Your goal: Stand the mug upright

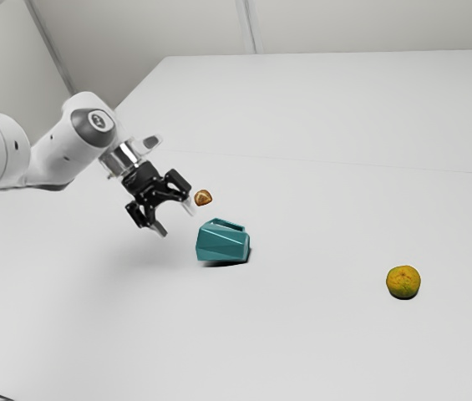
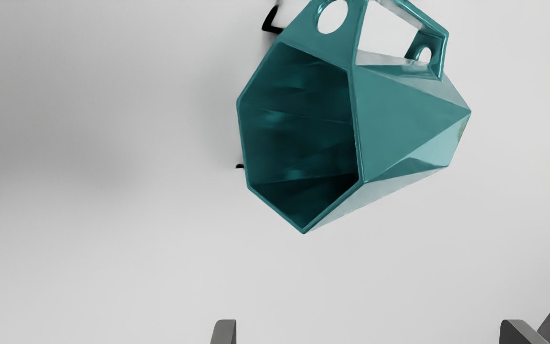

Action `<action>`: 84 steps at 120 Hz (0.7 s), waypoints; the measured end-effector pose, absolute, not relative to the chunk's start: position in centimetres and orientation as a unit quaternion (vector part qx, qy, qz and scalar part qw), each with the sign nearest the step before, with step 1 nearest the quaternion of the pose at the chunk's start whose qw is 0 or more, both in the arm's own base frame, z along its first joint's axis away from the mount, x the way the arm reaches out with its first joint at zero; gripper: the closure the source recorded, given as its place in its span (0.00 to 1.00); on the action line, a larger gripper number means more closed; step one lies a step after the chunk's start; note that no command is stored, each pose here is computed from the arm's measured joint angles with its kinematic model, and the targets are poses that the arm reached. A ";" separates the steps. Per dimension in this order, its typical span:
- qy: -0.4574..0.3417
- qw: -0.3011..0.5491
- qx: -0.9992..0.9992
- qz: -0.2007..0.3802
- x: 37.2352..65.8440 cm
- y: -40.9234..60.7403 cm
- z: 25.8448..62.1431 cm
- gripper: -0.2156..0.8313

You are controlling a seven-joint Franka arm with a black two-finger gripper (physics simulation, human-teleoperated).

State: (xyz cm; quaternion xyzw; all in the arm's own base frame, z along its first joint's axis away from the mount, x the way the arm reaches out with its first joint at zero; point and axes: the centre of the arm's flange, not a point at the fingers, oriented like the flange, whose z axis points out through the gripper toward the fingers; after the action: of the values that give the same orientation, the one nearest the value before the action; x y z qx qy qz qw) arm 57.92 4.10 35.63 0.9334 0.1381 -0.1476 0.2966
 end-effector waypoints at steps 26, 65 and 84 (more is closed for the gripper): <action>0.173 0.335 0.914 -0.151 59.2 3.6 31.8 0.21; 0.199 0.363 0.900 -0.136 61.1 3.1 29.6 0.21; 0.200 0.383 0.892 -0.136 61.3 1.6 29.4 0.21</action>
State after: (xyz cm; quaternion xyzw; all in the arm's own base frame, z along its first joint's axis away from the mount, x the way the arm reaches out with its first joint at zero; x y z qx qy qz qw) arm 61.29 1.58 29.41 0.8917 0.1997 -0.1361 0.3827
